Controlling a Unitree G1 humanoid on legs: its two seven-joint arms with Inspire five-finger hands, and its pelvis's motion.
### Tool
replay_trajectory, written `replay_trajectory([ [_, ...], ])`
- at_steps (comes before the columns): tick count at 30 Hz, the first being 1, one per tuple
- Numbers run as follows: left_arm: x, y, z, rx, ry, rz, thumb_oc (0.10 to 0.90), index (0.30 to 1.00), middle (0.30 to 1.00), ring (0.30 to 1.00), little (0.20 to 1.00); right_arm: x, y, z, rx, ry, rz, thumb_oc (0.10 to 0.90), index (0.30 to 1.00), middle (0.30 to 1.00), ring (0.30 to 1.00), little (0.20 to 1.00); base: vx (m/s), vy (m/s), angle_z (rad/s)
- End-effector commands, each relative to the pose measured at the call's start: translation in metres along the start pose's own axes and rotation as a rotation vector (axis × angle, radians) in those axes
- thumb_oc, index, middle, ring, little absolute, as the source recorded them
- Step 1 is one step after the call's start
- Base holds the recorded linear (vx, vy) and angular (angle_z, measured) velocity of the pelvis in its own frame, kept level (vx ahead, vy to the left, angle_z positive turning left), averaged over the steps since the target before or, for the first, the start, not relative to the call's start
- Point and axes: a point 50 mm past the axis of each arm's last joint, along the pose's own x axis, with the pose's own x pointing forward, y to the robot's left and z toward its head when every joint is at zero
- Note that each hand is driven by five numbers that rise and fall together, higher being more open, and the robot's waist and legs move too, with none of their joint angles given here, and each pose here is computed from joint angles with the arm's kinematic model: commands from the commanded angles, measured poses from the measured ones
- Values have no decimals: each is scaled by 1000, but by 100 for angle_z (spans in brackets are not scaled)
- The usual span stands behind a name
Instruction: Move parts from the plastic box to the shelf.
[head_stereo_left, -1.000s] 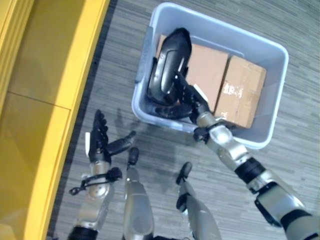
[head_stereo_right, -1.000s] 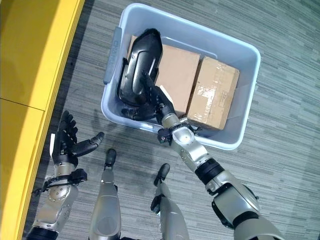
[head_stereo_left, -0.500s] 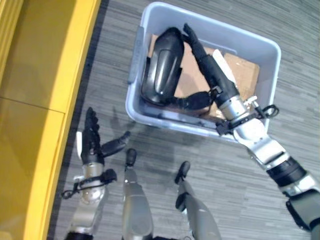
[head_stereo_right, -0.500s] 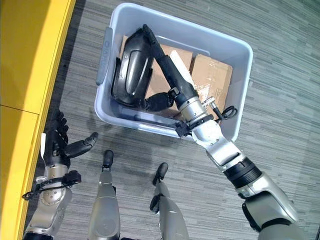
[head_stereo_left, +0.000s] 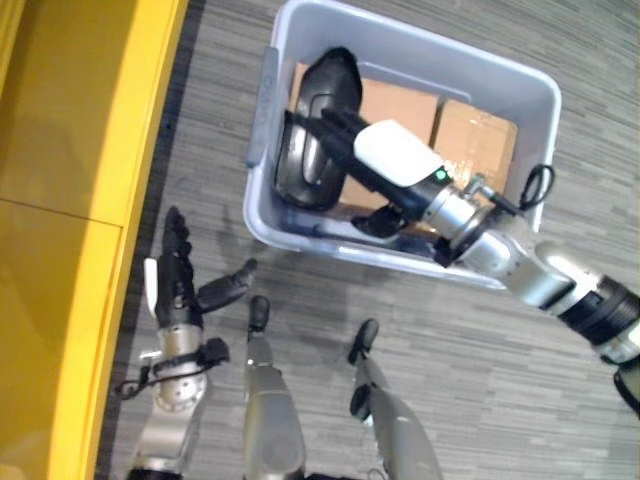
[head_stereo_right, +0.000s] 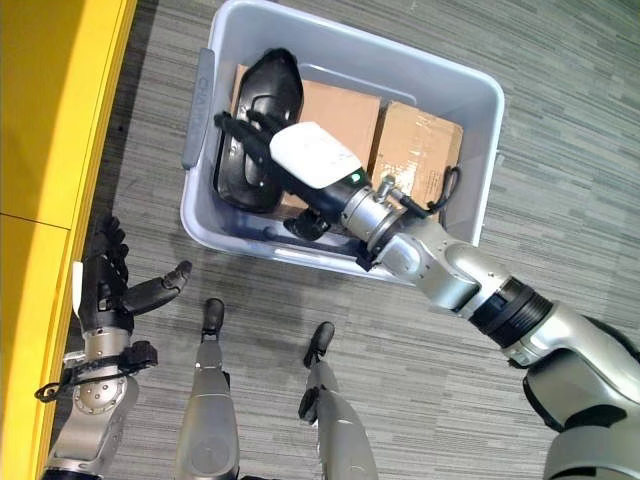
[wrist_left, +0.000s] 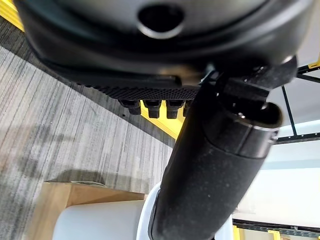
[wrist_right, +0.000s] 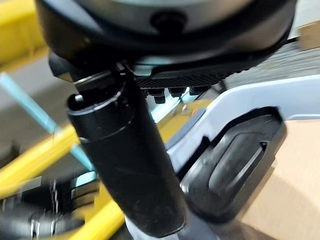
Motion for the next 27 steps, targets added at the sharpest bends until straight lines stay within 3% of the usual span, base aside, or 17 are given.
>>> replay_trajectory([
  [1,5,13,46,60,-257,-31,900,1000,1000,1000,1000,15,-59,7,-296,-109,-122,900,1000,1000,1000,1000,0,0,0],
  [7,7,12,47,72,-266,-29,900,1000,1000,1000,1000,28,-55,1,-453,-93,-63,900,1000,1000,1000,1000,0,0,0],
  [27,11,14,51,68,-290,6,900,1000,1000,1000,1000,34,-75,-14,-688,-42,-72,900,1000,1000,1000,1000,-3,4,2],
])
